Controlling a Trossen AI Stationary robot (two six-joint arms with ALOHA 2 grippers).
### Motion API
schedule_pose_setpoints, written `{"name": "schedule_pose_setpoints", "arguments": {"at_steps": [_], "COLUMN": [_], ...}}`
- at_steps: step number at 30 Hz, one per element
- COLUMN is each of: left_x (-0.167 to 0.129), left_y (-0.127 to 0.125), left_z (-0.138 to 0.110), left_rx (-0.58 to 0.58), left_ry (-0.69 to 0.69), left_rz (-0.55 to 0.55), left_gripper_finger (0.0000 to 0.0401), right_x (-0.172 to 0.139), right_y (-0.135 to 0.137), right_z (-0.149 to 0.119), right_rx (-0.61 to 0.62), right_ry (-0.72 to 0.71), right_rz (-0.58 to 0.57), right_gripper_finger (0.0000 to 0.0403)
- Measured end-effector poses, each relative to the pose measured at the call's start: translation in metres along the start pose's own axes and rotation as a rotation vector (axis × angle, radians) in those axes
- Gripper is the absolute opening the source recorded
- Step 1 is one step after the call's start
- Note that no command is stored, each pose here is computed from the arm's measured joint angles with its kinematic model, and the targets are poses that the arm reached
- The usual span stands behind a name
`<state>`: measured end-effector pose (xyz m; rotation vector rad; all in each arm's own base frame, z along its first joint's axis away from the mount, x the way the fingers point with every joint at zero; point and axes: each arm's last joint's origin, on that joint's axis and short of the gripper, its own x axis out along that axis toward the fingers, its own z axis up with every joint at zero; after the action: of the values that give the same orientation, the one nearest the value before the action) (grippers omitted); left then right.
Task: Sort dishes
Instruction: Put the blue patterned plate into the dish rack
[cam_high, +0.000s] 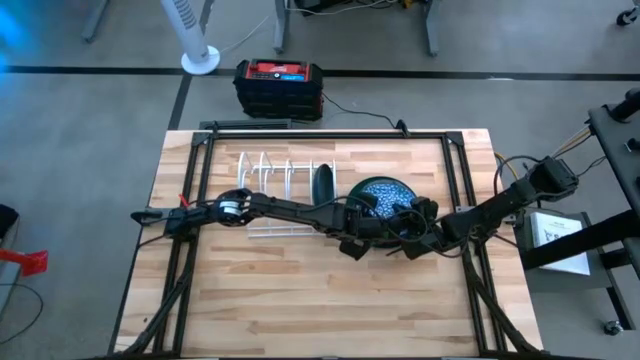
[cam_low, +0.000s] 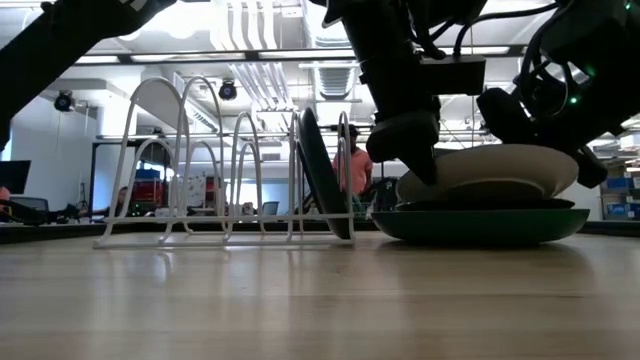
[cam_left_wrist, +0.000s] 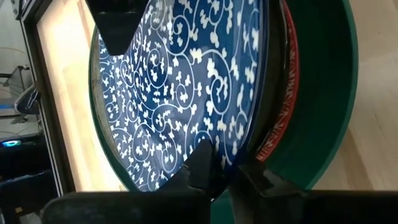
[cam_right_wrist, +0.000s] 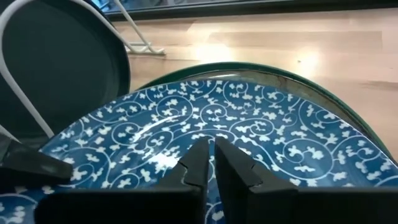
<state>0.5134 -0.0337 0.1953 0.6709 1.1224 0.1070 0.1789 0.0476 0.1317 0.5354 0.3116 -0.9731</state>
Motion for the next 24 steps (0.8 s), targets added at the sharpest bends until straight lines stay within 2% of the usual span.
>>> {"name": "schedule_pose_setpoints", "arguments": {"at_steps": [14, 24], "left_x": [-0.001, -0.003], "left_y": [-0.003, -0.006], "left_z": [0.001, 0.003], "left_rx": [0.011, 0.001], "left_ry": [-0.002, -0.006], "left_rz": [-0.001, -0.002], "left_gripper_finger": [0.001, 0.0006], "right_x": [-0.001, -0.007], "right_y": [0.005, 0.015], "right_z": [0.003, 0.016], "right_rx": [-0.017, -0.059], "right_ry": [-0.011, -0.051], "right_rz": [0.001, -0.033], "right_gripper_finger": [0.007, 0.0093]}}
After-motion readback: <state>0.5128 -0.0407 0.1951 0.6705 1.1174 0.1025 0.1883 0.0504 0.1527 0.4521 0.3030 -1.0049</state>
